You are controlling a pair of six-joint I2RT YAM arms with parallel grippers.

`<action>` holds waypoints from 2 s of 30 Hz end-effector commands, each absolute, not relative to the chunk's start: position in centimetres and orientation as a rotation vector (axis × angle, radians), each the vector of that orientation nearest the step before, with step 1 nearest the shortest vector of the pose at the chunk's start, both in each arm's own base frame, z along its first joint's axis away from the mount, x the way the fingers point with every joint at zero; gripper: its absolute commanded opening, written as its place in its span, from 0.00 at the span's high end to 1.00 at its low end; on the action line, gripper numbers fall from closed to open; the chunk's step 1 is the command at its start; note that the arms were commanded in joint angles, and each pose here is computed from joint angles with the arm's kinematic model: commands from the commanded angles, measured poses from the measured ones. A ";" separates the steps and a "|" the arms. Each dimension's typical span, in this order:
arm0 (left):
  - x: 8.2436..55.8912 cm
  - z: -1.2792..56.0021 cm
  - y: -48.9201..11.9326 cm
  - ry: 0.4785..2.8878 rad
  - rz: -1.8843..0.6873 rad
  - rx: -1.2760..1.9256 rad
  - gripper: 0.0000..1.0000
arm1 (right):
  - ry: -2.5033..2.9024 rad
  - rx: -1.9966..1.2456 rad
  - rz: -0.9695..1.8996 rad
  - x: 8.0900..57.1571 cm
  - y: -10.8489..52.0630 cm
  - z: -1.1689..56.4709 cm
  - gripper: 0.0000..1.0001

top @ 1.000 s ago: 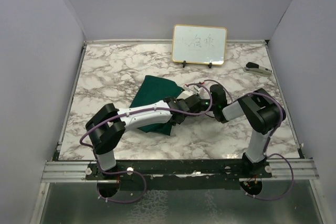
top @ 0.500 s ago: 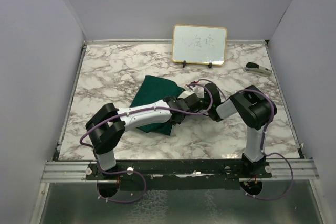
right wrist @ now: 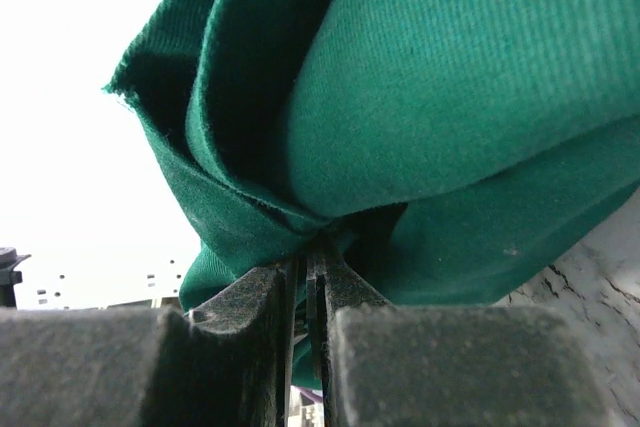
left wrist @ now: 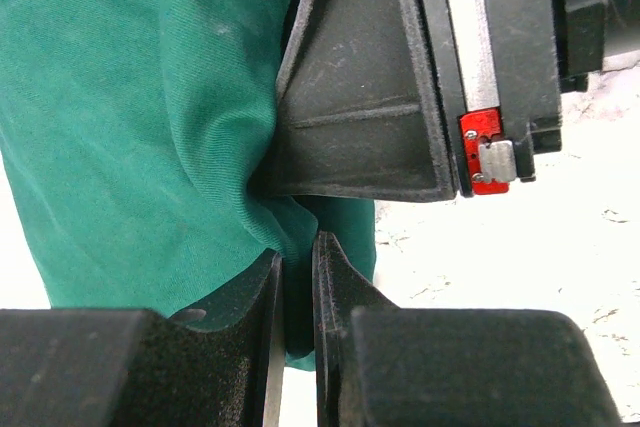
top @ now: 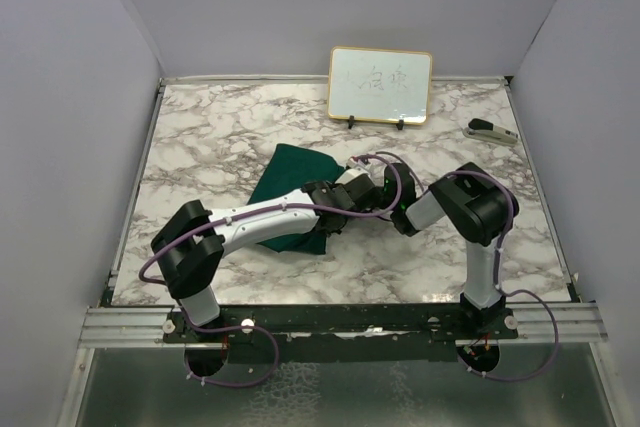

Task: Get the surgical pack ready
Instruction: Pack the surgical kit at the center of the board.

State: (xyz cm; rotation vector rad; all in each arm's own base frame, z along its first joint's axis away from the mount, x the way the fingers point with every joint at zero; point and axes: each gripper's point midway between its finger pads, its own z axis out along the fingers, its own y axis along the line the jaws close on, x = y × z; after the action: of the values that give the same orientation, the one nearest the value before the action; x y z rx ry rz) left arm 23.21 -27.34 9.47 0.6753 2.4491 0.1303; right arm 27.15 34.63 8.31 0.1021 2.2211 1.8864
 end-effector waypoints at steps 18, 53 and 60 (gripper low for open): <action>23.1 8.6 -29.6 2.467 -0.134 0.599 1.00 | 2.176 0.319 1.598 31.7 33.7 5.6 0.92; 24.7 20.0 -29.0 2.285 -0.838 0.456 0.41 | 2.073 -0.374 1.536 32.0 27.0 14.2 0.78; 25.2 19.7 -30.0 2.198 -1.223 0.312 0.69 | 1.991 -0.465 1.708 31.1 31.0 16.7 0.78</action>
State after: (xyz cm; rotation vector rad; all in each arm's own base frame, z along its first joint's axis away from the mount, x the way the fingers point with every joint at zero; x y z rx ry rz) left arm 26.46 -27.35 20.24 0.3142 2.2344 -0.9054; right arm 32.32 28.73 15.57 -0.3710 2.0337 1.5445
